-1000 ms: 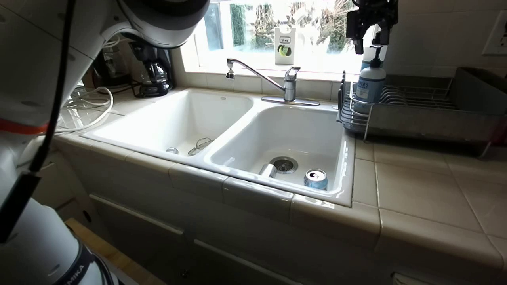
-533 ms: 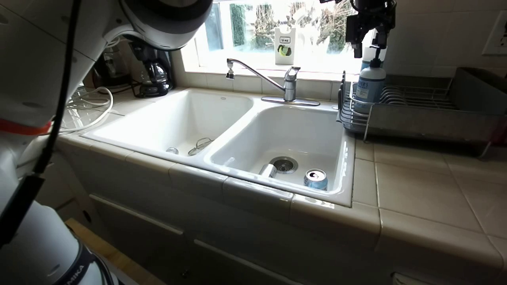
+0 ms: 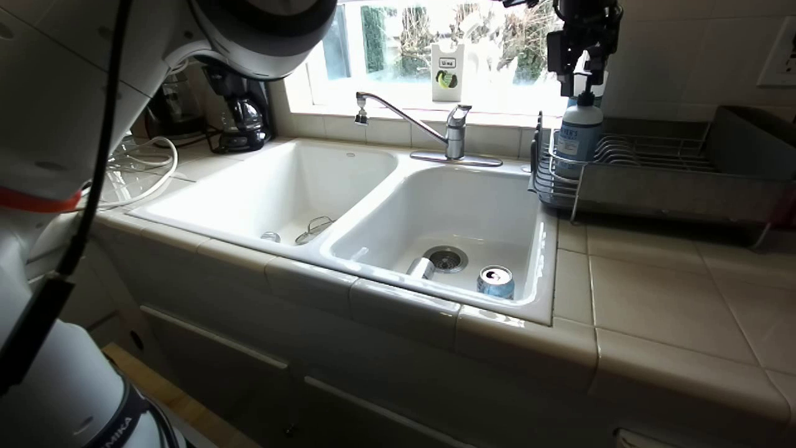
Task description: Pick up the small bottle with a blue label and put it on the kitchen counter
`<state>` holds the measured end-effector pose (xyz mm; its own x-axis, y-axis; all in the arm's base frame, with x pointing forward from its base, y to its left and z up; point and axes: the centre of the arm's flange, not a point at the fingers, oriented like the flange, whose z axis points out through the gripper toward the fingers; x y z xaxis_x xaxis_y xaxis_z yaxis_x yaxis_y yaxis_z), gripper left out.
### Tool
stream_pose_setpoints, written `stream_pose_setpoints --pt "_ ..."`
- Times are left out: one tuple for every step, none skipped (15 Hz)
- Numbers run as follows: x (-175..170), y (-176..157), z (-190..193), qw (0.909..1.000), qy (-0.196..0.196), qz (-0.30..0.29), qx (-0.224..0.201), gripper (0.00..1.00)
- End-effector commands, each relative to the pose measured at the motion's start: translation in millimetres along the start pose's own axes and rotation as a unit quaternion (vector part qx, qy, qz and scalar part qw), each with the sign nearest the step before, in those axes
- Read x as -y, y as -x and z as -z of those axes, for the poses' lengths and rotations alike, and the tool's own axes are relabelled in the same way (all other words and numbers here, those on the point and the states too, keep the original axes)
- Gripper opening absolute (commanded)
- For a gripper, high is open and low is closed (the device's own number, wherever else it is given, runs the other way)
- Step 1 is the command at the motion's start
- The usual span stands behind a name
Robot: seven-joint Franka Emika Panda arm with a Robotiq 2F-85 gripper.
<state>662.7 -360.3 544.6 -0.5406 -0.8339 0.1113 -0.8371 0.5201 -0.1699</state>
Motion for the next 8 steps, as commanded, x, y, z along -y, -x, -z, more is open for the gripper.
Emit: stream_pose_setpoints --pt "26.4 -4.3 6.0 0.9999 0.006 0.005 0.011 0.60" --pt "26.4 -5.8 6.1 0.9999 0.005 0.005 0.011 0.65" --pt "26.1 -6.7 6.6 0.9999 0.003 0.009 0.014 0.63" --pt "26.0 -7.2 6.7 0.9998 0.000 0.013 0.017 0.63" --pt "25.8 -7.4 6.9 0.9996 0.000 0.020 0.022 0.64" --pt "25.9 -7.4 6.5 0.9993 -0.003 0.026 0.025 0.68" --pt "26.3 -7.3 5.9 0.9989 -0.005 0.035 0.031 0.71" --pt "26.9 -6.8 5.4 0.9985 -0.009 0.042 0.034 0.74"
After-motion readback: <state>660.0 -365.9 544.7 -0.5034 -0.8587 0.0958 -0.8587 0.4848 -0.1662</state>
